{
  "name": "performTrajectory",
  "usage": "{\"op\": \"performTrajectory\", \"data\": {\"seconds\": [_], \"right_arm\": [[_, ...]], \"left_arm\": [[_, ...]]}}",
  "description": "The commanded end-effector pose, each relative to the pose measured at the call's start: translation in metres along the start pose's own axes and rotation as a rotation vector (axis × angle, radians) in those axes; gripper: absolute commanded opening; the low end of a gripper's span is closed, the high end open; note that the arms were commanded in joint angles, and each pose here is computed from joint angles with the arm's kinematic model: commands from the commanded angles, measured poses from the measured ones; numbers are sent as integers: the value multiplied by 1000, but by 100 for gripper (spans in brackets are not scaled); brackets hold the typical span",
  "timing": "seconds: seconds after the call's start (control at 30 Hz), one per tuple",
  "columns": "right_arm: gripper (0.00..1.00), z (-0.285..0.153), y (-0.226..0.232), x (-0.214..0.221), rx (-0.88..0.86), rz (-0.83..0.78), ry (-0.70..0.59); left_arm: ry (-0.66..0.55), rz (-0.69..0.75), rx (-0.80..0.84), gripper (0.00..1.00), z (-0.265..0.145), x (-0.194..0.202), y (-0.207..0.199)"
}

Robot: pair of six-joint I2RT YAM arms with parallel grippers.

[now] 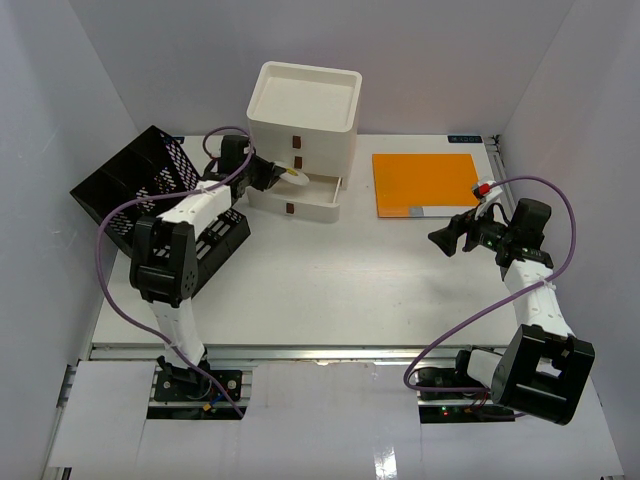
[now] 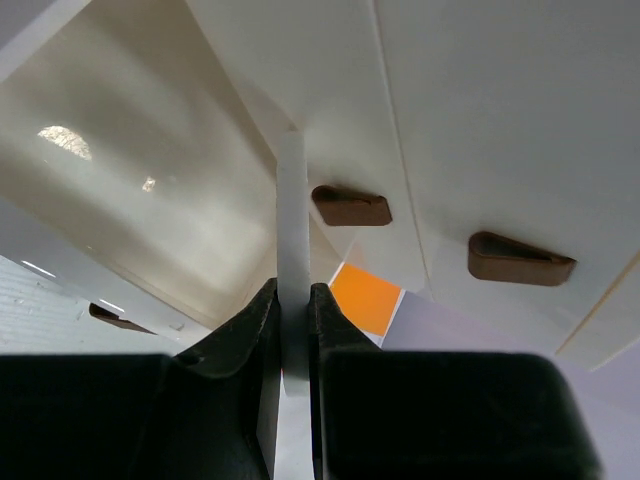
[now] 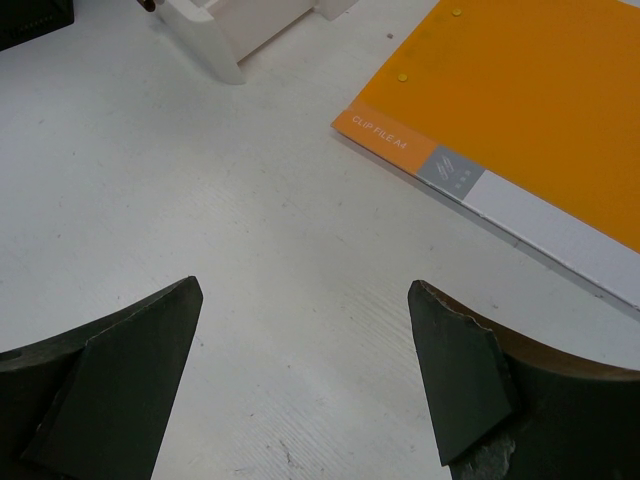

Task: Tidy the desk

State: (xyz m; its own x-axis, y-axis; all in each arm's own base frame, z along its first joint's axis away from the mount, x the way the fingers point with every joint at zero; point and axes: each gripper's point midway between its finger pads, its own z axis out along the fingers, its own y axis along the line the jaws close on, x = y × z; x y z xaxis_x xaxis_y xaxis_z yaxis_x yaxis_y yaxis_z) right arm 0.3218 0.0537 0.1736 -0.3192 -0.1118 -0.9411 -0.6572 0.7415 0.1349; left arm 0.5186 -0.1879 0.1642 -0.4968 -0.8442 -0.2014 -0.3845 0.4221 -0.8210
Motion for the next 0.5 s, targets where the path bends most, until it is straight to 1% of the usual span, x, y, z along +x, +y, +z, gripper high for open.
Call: {"op": "performTrajectory", "data": {"seconds": [0.0, 0.17, 0.3, 0.37, 0.47], "right_arm": [[90, -1, -1, -5, 5, -18, -21], [90, -1, -2, -5, 4, -19, -22], [90, -1, -2, -5, 5, -18, -21], [90, -1, -2, -4, 7, -16, -21], [90, -2, -4, -4, 11, -13, -21]], "left_arm": [[-12, -31, -12, 0, 5, -7, -3], [-6, -42, -35, 0, 7, -4, 8], [-4, -35, -29, 0, 10, -4, 6], [10, -35, -25, 5, 16, -3, 4], [41, -29, -26, 7, 27, 1, 7]]}}
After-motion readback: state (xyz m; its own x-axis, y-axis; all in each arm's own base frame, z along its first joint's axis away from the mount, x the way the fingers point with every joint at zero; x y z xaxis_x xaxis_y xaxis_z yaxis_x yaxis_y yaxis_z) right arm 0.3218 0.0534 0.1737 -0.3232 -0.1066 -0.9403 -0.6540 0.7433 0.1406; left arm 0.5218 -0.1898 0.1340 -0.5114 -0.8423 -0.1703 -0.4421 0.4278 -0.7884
